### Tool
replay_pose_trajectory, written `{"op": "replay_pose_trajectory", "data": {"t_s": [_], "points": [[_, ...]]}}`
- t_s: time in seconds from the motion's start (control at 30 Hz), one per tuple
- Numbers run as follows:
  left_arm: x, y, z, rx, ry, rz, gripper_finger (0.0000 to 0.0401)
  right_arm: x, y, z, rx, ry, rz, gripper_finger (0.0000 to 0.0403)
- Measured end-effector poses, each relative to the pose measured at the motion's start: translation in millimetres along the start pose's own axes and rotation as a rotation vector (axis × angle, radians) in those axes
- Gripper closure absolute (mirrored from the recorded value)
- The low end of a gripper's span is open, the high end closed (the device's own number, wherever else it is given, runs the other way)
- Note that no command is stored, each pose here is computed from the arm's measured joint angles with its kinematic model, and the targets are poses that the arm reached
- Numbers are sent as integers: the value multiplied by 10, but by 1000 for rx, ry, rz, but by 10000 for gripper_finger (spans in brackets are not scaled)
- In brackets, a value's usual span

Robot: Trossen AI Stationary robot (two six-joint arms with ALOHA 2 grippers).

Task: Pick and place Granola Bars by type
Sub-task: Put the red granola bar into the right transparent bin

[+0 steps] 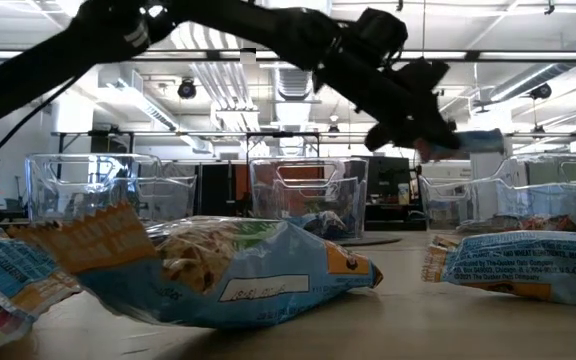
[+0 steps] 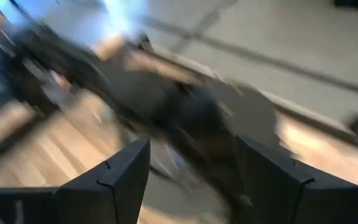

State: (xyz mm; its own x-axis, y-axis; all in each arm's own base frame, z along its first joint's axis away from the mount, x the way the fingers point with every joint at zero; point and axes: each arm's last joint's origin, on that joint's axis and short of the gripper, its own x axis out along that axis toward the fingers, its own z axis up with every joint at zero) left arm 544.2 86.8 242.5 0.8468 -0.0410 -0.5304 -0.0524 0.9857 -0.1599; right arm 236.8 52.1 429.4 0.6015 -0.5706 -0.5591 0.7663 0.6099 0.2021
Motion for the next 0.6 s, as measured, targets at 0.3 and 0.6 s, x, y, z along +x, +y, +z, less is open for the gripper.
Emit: {"op": "replay_pose_trajectory", "data": {"t_s": [0.3, 0.6], "points": [[-523, -212, 59, 177, 50, -35, 316, 175, -239, -311, -219, 355, -113, 179], [-1078, -246, -350, 214, -25, -34, 316, 417, -177, -491, -467, 353, -88, 179]]}}
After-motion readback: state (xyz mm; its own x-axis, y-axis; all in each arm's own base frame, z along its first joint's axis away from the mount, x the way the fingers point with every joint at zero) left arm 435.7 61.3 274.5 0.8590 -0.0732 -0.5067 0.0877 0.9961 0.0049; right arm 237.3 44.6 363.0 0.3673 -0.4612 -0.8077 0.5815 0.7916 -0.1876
